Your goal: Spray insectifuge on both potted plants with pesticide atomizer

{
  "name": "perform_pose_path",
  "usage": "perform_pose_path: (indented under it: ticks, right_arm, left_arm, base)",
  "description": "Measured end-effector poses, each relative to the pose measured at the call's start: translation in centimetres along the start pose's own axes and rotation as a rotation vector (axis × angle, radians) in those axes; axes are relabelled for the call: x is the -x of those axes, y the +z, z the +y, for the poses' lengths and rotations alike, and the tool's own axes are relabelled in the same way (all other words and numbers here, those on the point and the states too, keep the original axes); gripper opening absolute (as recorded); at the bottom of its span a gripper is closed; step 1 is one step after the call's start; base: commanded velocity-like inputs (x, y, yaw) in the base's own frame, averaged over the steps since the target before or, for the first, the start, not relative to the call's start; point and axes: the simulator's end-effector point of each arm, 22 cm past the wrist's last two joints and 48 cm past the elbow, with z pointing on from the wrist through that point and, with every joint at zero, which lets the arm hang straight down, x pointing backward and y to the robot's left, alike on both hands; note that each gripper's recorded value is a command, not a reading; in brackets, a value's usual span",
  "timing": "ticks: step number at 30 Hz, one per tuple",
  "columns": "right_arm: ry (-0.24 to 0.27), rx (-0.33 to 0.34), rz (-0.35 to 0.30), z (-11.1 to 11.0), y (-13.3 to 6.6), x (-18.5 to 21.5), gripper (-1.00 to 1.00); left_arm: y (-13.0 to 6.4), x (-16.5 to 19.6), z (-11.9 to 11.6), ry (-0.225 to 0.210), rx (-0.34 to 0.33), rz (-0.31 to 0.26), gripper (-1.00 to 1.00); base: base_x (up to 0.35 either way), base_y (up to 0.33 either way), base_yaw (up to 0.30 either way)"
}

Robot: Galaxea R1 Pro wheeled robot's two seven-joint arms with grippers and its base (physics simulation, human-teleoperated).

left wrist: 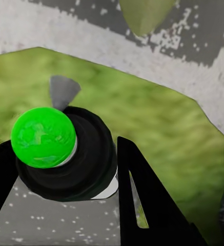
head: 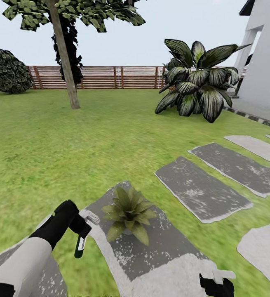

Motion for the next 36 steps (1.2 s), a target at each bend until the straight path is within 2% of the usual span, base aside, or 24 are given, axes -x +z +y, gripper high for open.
perform_pose_path:
  ticks: [5,14,25,30,36]
  right_arm:
    - [0.000,0.000,0.000,0.0,0.0,0.0,1.00]
    - [-0.003,-0.009,-0.003,-0.7,0.0,0.1,1.00]
    - [-0.003,-0.012,-0.003,-0.9,0.1,0.1,1.00]
    - [-0.003,-0.012,-0.003,-0.9,0.1,0.1,1.00]
    - [-0.003,-0.012,-0.003,-0.9,0.1,0.1,1.00]
  left_arm:
    - [0.1,-0.1,-0.1,0.001,0.000,0.002,-1.00]
    - [0.1,-0.1,-0.1,0.004,0.002,0.000,-1.00]
    - [0.2,-0.2,0.1,0.003,0.007,0.004,-1.00]
    - [0.1,-0.9,1.0,-0.009,0.019,0.012,-1.00]
    - [0.3,-2.2,2.3,-0.021,0.050,0.039,-1.00]
  base:
    - [0.067,-0.270,0.241]
    - [0.144,-0.255,0.015]
    - [-0.228,-0.209,0.016]
    - [-0.229,-0.199,0.235]
    - [0.044,-0.103,0.276]
